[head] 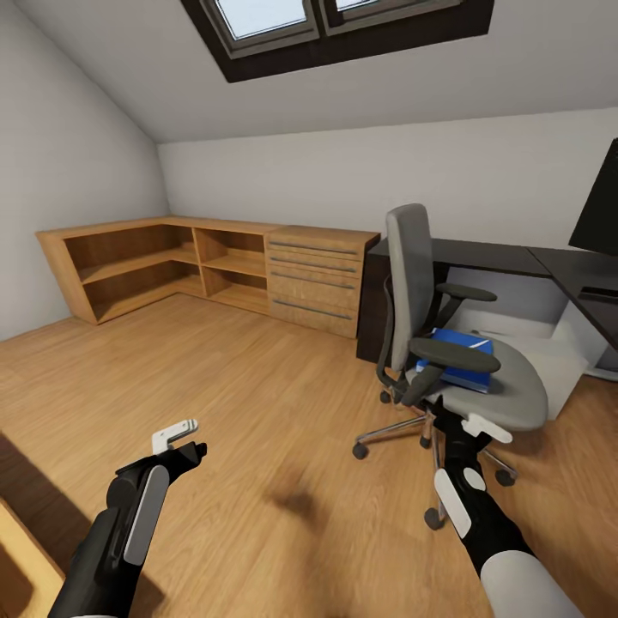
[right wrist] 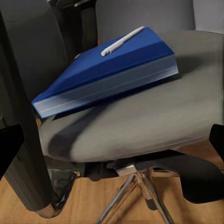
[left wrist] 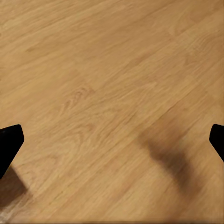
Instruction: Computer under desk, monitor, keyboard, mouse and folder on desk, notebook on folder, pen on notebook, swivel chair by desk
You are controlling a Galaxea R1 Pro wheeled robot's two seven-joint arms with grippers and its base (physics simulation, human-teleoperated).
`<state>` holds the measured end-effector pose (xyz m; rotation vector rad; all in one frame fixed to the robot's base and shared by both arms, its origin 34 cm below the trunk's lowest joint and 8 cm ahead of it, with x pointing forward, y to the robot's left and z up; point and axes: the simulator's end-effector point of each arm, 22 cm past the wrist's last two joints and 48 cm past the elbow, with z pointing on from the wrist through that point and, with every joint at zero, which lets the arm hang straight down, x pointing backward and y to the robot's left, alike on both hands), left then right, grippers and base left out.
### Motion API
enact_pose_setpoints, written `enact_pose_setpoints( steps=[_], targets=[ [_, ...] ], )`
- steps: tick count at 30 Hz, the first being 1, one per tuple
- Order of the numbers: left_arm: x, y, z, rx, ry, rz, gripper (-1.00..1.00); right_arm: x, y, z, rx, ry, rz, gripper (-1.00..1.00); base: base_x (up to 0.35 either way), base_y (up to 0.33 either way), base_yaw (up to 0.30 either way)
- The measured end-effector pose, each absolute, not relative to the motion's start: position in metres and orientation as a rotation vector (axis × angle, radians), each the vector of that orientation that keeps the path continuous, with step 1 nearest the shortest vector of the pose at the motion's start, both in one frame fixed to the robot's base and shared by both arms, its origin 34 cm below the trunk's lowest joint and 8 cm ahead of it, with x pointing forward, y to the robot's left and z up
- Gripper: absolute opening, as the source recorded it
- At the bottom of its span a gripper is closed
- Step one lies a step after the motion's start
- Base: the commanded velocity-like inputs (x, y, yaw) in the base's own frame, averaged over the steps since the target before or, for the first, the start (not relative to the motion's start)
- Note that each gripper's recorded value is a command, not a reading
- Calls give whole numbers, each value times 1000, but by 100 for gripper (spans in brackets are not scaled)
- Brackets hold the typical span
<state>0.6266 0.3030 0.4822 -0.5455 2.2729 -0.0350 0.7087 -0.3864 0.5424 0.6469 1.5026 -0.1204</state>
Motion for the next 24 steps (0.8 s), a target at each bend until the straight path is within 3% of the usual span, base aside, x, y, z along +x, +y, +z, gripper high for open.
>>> enact_pose_setpoints(
  steps=[10,24],
  targets=[
    [627,303,482,-546,2273,-35,100,708,-388,549,646,1470,-124,100,-5,-3,0],
    [627,303,482,-545,2273,-36,100,703,-390,531,647,1498,-141,100,114,0,0]
  ],
)
